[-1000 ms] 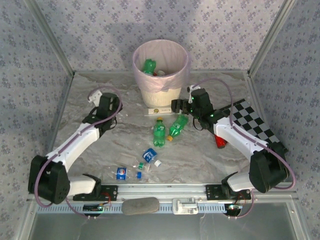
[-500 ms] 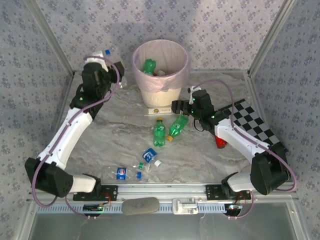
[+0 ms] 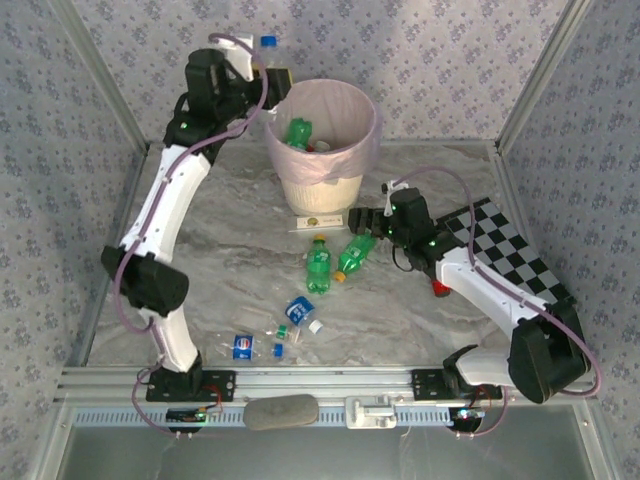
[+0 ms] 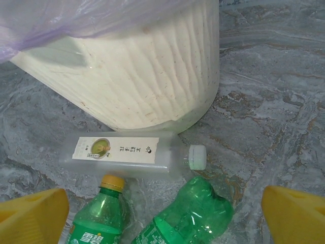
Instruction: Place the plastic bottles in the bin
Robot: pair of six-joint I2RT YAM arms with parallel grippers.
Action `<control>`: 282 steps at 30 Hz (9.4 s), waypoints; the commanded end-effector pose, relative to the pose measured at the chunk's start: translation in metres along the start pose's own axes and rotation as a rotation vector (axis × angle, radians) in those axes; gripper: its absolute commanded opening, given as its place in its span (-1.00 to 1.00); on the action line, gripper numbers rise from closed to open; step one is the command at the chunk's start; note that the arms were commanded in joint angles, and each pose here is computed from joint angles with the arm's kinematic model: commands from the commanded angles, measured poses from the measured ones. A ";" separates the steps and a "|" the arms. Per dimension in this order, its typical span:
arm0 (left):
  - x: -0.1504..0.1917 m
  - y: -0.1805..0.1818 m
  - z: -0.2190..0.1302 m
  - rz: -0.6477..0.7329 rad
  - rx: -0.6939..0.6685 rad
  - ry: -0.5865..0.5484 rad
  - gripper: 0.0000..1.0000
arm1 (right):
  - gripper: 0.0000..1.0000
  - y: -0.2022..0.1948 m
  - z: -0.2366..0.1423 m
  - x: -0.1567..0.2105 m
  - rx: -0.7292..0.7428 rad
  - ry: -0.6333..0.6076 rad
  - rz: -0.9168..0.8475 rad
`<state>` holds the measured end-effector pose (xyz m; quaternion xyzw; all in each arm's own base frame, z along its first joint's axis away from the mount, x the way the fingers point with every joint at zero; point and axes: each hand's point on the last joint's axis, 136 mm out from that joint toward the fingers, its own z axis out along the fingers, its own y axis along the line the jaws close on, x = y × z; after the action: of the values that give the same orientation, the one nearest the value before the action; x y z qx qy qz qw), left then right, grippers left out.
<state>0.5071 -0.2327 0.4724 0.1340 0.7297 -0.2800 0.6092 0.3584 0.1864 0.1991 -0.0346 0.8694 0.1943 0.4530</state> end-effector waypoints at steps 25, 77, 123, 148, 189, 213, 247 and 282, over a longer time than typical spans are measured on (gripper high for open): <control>0.117 -0.024 0.095 0.129 0.063 0.302 0.41 | 0.98 -0.007 -0.015 -0.006 0.011 -0.028 0.032; 0.250 0.050 -0.110 -0.292 -0.407 0.120 1.00 | 0.98 -0.016 0.056 0.105 0.106 0.246 0.413; 0.310 0.082 -0.135 -0.428 -0.589 0.172 1.00 | 0.11 -0.032 0.064 0.099 0.163 0.172 0.417; 0.334 0.131 -0.189 -0.554 -0.757 0.125 1.00 | 0.01 0.024 -0.063 -0.164 0.058 -0.496 -0.075; 0.330 0.115 -0.205 -0.527 -0.683 0.152 1.00 | 0.31 0.143 0.134 -0.215 -0.107 -0.295 -0.436; 0.323 0.106 -0.197 -0.543 -0.630 0.160 1.00 | 0.98 0.148 0.040 -0.216 -0.123 -0.278 -0.343; 0.424 -0.022 -0.305 -0.735 -0.667 0.805 1.00 | 0.98 0.030 0.010 -0.040 0.040 -0.052 -0.136; 0.406 -0.009 -0.246 -0.608 -0.710 0.699 1.00 | 0.98 0.054 0.004 0.055 -0.102 0.145 0.033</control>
<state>0.2040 -0.1741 0.0940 -0.2027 0.9486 -0.1346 0.2025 0.3297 0.2354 0.1834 -0.0807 0.8787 0.2317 0.4096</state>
